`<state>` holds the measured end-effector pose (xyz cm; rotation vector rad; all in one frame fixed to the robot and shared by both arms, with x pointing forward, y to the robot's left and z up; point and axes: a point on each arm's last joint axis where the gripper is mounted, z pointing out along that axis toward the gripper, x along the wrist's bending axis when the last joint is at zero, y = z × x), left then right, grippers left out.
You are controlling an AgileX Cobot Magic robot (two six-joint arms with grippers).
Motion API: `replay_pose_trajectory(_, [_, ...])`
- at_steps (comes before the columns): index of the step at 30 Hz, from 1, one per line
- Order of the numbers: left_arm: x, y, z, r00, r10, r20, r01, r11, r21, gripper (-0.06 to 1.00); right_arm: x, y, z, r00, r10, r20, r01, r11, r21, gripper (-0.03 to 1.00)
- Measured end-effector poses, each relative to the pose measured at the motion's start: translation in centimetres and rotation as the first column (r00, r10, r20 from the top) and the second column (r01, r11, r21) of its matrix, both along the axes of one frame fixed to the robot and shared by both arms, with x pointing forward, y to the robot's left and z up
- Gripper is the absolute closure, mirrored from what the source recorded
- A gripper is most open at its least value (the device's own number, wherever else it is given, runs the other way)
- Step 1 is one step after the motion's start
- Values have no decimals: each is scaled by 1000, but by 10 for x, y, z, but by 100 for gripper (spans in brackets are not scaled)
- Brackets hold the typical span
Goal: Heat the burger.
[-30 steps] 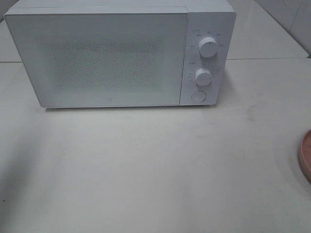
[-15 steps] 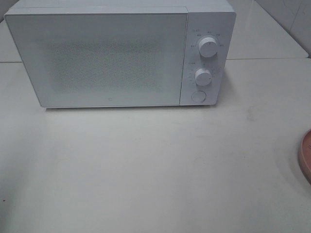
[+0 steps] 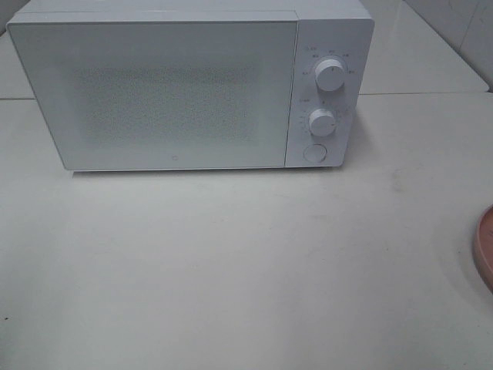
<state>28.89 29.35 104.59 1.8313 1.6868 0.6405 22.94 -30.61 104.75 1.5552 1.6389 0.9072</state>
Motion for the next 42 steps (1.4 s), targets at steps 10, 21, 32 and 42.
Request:
replay_pose_trajectory(10, [-34, 0, 7, 975, 8, 224, -11, 1000, 13, -3, 0, 0, 0, 1000, 0, 0, 0, 1000, 0, 21])
replay_pose_trajectory(21, [-55, 0, 8, 936, 8, 353, -14, 1000, 13, -3, 0, 0, 0, 1000, 0, 0, 0, 1000, 0, 21])
replay_pose_trajectory(32, [-55, 0, 8, 936, 9, 353, -14, 1000, 12, -3, 0, 0, 0, 1000, -2, 0, 2, 1000, 3, 21])
replay_pose_trajectory(42, [-55, 0, 8, 936, 9, 353, -14, 1000, 12, -3, 0, 0, 0, 1000, -5, 0, 5, 1000, 9, 21])
